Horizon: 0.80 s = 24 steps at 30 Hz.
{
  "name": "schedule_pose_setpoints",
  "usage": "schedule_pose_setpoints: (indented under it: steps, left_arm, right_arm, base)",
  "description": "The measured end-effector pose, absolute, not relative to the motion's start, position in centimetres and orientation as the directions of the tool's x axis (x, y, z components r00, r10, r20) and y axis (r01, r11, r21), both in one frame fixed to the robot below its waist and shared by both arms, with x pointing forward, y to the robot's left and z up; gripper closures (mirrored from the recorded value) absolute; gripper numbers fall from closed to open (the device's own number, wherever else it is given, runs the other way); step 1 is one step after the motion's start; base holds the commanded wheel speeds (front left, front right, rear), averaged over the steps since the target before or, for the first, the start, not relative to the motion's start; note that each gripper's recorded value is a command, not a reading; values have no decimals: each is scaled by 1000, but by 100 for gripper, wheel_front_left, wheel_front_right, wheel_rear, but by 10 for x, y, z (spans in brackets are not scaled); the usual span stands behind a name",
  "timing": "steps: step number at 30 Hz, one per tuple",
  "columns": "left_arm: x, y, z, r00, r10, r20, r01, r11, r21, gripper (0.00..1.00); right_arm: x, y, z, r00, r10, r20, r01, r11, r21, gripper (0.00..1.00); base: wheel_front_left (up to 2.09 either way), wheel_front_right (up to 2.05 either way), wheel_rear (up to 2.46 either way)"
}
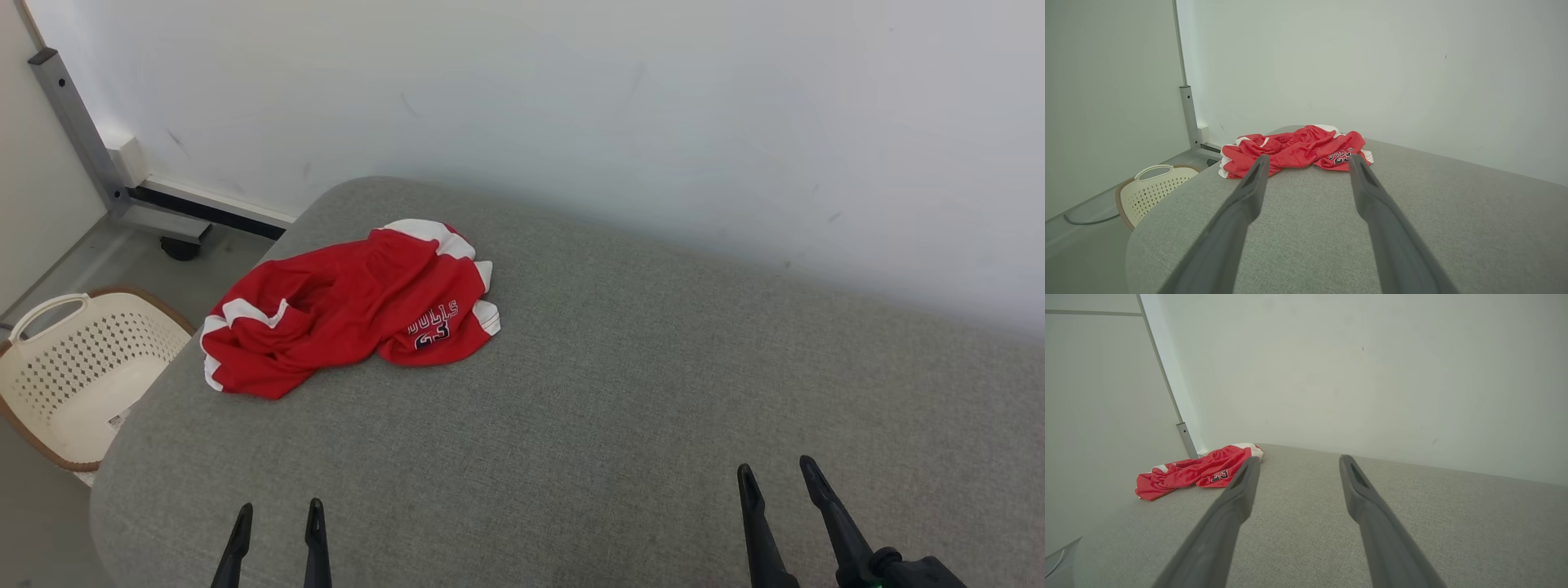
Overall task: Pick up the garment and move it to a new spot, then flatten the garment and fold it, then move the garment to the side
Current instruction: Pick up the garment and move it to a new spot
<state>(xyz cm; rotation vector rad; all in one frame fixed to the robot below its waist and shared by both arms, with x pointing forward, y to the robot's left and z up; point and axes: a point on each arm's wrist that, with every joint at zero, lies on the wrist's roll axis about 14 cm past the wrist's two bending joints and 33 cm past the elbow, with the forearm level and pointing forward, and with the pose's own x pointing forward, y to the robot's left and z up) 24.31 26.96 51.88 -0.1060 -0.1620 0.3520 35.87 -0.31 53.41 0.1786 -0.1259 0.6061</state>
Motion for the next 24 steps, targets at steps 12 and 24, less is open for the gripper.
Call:
schedule_pose_setpoints:
  steps: [12, 24]
  left_arm:
    - [269, 276, 529, 923, 352, 153, -332, 932, -145, 0]
    - [379, 318, 551, 931, 336, 139, -319, 938, -136, 0]
  right_arm:
    - [373, -15, 521, 822, 553, 134, -566, 818, 102, 0]
    - [420, -15, 499, 788, 607, 102, -613, 789, 36, 0]
  base:
    - [0, 0, 0]
    - [0, 0, 0]
